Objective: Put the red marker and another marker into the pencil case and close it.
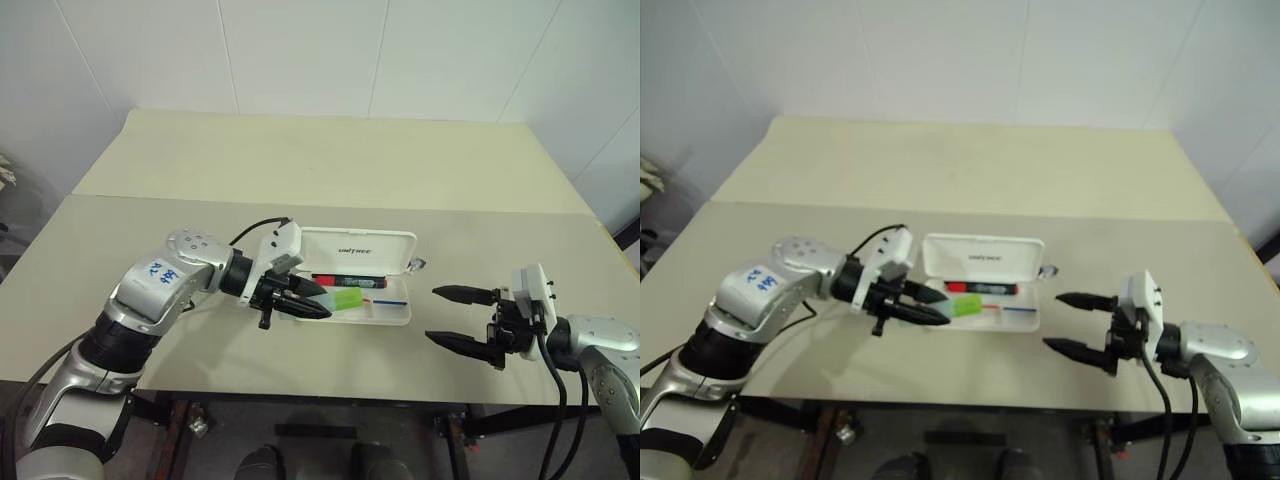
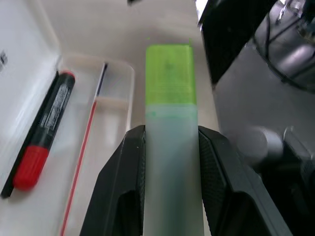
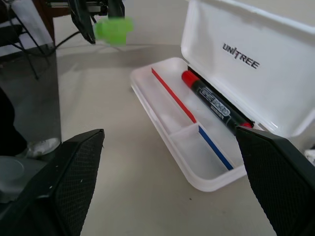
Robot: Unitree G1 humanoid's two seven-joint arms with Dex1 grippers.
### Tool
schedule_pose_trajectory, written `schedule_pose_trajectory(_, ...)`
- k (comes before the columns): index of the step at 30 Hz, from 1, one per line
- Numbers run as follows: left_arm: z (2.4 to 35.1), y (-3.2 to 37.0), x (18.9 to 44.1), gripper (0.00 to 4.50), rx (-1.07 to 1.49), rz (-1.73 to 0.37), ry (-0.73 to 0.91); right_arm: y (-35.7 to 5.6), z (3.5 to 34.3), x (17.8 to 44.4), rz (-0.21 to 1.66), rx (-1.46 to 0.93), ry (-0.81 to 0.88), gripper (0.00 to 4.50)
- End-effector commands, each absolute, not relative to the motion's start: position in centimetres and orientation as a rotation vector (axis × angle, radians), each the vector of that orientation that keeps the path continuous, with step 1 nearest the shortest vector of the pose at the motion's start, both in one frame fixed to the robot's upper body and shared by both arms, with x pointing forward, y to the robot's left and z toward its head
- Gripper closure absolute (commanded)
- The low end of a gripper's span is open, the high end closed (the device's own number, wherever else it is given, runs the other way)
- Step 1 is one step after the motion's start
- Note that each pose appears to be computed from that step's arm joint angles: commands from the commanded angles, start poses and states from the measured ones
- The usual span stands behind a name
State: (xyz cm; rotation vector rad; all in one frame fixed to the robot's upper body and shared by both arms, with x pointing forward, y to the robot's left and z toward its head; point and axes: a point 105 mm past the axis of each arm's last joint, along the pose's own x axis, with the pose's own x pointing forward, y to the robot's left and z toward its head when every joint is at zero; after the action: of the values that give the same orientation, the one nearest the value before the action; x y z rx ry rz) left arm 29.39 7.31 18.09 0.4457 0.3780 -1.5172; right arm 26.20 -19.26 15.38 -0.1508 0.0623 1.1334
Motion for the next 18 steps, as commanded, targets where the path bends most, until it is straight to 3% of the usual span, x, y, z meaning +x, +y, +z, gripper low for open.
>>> schedule_pose_trajectory(1,18.2,7.3,30.6,3.43,0.570,-1.501,0.374,-19.3,16.4,26.0,1.103,-0.183,-0.002,0.00)
schedule_pose_trajectory(10,18.3,6.1,32.6,3.43,0.667,-1.486,0.345,-19.3,16.0,25.8,1.053,-0.180,-0.012,0.00)
schedule_pose_trajectory(18,18.0,4.9,33.0,3.43,0.709,-1.493,0.349,-19.5,15.8,25.5,1.022,-0.183,-0.020,0.00)
